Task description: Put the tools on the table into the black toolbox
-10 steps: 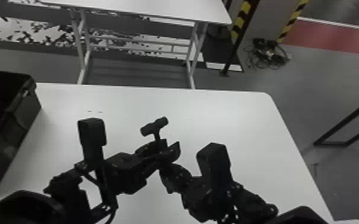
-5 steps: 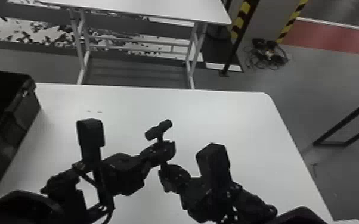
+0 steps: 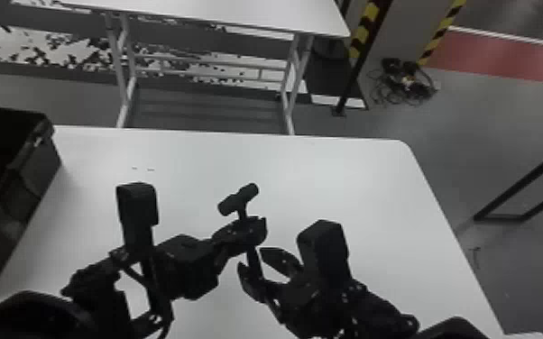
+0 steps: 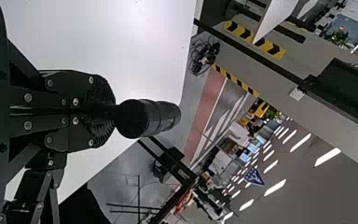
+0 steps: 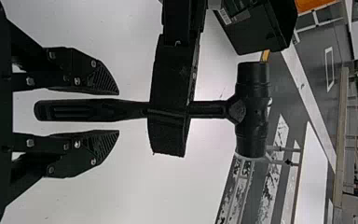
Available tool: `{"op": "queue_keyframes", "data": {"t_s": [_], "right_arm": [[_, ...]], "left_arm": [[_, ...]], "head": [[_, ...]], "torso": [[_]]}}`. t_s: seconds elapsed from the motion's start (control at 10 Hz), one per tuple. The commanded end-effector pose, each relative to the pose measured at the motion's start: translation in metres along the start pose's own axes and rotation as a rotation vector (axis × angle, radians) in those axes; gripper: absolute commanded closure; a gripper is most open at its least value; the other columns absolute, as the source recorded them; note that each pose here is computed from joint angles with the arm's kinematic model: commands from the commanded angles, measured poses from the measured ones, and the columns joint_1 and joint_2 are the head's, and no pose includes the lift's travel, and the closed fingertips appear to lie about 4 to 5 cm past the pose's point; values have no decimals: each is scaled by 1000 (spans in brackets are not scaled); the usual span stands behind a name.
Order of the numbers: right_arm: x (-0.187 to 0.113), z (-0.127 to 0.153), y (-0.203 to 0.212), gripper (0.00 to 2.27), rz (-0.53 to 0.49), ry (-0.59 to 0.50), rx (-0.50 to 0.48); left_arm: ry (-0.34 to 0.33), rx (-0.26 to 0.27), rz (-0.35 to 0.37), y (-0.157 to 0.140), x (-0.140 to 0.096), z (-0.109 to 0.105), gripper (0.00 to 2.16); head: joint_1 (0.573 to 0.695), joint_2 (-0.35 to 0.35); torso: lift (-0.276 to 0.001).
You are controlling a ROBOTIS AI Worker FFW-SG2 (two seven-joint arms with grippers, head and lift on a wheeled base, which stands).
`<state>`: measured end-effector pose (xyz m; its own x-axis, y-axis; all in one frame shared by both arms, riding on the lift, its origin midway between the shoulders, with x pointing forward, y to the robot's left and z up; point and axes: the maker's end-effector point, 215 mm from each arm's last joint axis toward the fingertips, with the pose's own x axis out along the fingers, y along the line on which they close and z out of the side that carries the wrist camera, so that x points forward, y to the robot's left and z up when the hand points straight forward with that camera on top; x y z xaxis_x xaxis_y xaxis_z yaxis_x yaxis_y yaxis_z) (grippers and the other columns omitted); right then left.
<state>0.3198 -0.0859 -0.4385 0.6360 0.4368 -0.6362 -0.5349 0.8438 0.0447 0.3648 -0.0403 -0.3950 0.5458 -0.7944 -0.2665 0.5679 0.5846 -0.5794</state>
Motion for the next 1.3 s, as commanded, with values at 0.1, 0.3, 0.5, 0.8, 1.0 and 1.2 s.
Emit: {"op": "queue_keyframes", "data": {"t_s": [0.1,0.3,0.5,0.8,1.0,1.2], "right_arm": [[-2,-6,-5,87,-10,8,12],[-9,-10,-20,87,-21,-15,63],[-17,-3,-36,87,-19,-83,135],[-36,28,-80,83,-57,-290,260],[-50,21,-114,90,-98,-351,340],[-63,0,-139,93,-122,-358,408]], "left_arm": [[-13,11,12,7,-3,9,2132],[-51,38,58,27,-18,32,2132],[-106,96,138,54,-44,68,2132],[-171,174,274,95,-83,104,2135],[-215,215,361,124,-112,125,2135],[-246,259,431,146,-144,149,2135]], "head": [[695,-214],[695,-207],[695,-176],[695,-114],[695,-85],[695,-75]], "torso": [[-75],[-75],[-75],[-75],[-75],[-75]]}}
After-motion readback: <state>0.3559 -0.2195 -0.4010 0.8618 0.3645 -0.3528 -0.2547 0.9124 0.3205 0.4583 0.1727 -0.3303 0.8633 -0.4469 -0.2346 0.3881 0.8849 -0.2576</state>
